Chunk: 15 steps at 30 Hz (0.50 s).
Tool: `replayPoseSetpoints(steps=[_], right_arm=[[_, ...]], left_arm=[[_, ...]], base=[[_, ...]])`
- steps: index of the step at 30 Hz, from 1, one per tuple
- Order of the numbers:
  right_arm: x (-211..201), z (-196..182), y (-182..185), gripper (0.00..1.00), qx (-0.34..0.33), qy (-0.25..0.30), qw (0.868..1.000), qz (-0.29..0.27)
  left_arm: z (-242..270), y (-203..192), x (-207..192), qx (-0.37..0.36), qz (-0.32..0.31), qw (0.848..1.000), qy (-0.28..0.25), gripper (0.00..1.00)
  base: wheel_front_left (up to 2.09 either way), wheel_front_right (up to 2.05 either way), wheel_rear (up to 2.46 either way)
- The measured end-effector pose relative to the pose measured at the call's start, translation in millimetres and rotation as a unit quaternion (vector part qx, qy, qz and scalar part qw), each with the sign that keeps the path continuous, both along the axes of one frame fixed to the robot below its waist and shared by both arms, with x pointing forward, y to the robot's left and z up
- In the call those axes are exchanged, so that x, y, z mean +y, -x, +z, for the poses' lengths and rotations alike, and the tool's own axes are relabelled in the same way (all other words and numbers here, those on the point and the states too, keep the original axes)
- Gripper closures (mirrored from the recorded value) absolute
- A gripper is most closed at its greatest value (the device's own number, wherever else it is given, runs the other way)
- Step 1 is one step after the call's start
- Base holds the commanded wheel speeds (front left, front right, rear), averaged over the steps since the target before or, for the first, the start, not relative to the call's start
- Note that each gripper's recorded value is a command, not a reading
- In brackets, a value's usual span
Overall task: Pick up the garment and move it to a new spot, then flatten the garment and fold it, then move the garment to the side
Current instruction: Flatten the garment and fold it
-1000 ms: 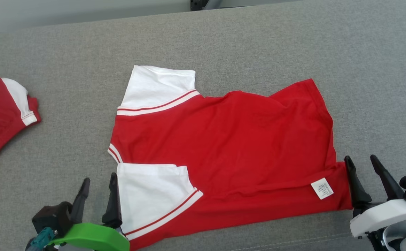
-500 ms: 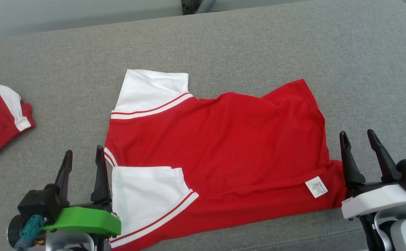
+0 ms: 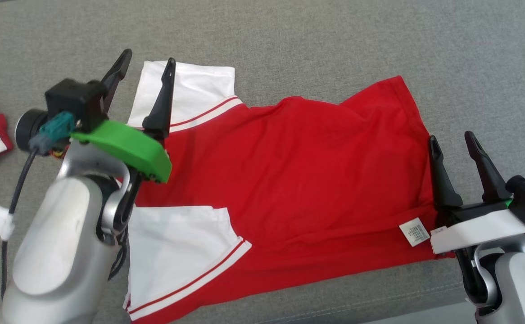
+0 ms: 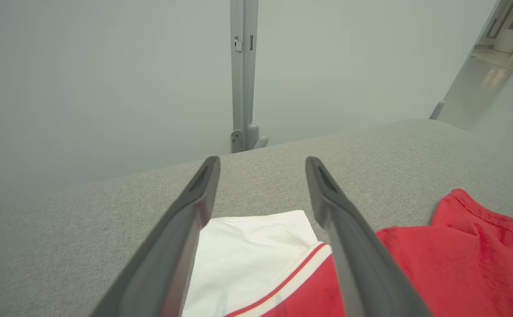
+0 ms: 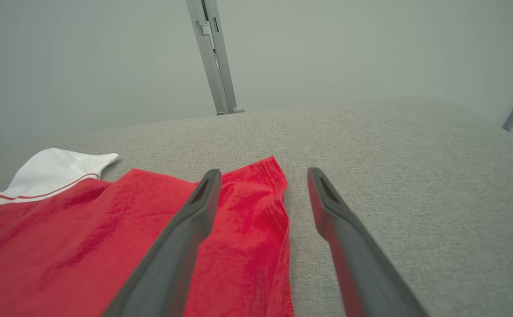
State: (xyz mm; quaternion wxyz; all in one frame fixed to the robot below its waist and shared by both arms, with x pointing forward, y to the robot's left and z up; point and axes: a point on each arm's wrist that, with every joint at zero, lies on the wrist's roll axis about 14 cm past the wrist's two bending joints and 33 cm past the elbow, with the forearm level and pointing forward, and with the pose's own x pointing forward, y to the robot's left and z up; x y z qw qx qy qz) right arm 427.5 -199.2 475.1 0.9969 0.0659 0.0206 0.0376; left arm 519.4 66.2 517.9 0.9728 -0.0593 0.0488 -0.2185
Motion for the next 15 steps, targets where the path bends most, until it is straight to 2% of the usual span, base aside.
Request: replayPoseSetpoints(steps=[7, 15], right_arm=[[1, -18, -11, 0.0, 0.014, -0.002, 1.0, 0.001], [-11, -38, -12, 0.0, 0.038, 0.003, 0.999, -0.012]], left_arm=[[-80, -38, -11, 0.137, -0.031, 0.989, -0.042, 0.0], [-149, -46, -16, 0.249, -0.042, 0.965, -0.068, 0.0]], base=[[0.0, 0.0, 0.0], [0.0, 0.0, 0.0]])
